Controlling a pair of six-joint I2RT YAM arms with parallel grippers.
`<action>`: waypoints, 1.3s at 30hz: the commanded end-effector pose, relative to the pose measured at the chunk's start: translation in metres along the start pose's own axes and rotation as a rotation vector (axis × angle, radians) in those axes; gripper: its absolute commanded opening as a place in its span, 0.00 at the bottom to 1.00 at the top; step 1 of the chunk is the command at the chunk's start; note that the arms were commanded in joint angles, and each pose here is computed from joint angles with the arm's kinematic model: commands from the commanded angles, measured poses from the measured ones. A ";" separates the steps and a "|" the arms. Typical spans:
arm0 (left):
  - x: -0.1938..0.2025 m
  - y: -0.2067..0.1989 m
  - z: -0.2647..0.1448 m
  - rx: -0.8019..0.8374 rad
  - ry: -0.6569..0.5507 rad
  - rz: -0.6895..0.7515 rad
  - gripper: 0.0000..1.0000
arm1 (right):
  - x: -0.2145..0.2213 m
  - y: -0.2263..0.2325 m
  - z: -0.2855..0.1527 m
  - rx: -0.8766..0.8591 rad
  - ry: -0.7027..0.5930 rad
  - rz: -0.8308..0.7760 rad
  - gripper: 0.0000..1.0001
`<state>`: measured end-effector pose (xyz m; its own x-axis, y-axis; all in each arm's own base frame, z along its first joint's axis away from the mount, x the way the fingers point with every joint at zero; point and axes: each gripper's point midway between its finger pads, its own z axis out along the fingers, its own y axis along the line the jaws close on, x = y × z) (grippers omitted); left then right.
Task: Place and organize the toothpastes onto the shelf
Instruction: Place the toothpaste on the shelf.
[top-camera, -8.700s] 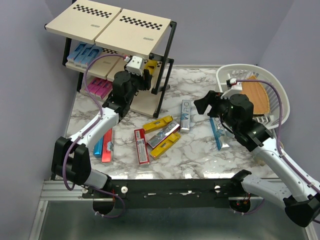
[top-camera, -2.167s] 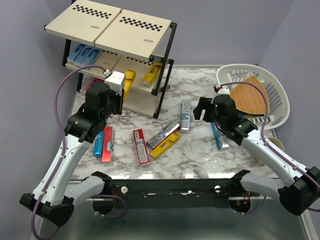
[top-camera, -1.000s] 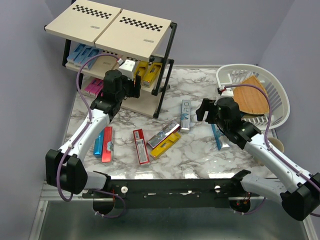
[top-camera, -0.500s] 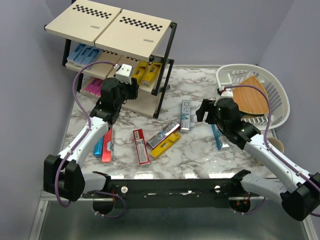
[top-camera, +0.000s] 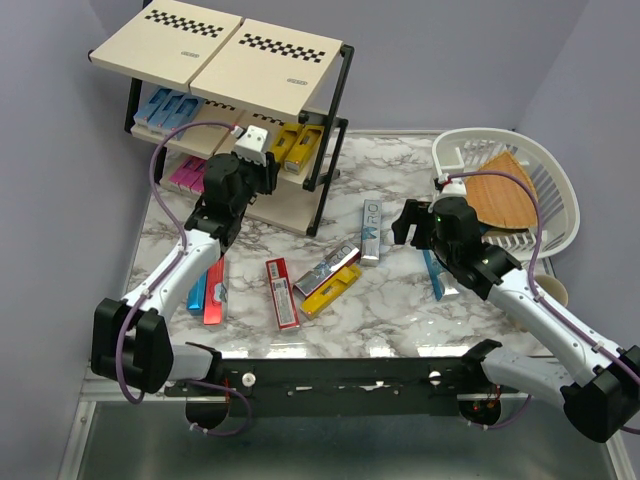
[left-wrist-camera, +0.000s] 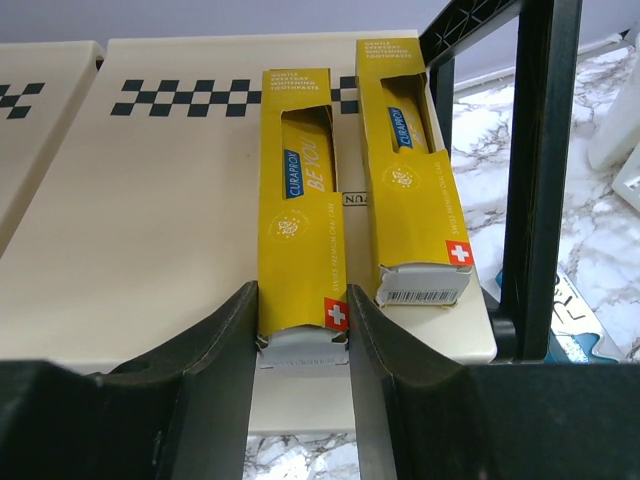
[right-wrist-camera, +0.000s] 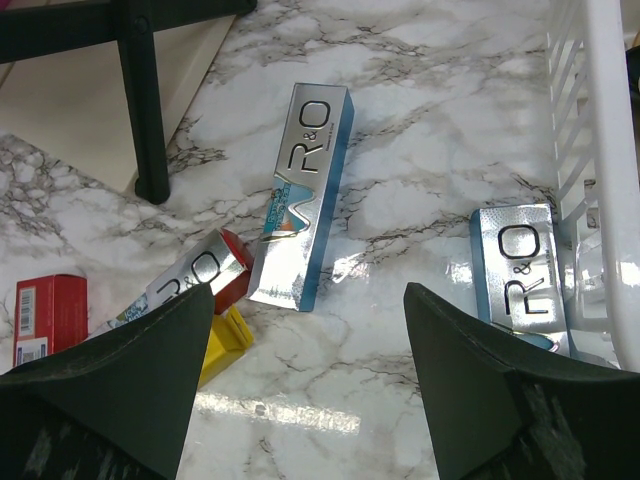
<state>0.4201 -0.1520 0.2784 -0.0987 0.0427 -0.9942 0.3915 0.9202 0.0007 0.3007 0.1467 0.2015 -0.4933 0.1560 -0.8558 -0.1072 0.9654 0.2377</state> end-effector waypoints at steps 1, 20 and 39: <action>-0.008 0.002 0.008 0.015 -0.026 0.020 0.43 | -0.002 0.000 0.000 -0.009 -0.012 -0.006 0.85; -0.014 0.003 0.009 0.020 -0.042 -0.006 0.56 | -0.001 0.000 0.002 -0.005 -0.003 -0.012 0.85; -0.060 0.030 -0.018 -0.041 -0.248 -0.326 0.73 | 0.002 0.003 0.005 -0.014 0.011 -0.017 0.85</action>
<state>0.4159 -0.1299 0.3180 -0.0230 -0.1941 -0.9807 0.3531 0.9162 -0.1896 0.3012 0.1486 0.1965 -0.5069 0.1414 -0.8504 -0.1152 0.9665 0.2294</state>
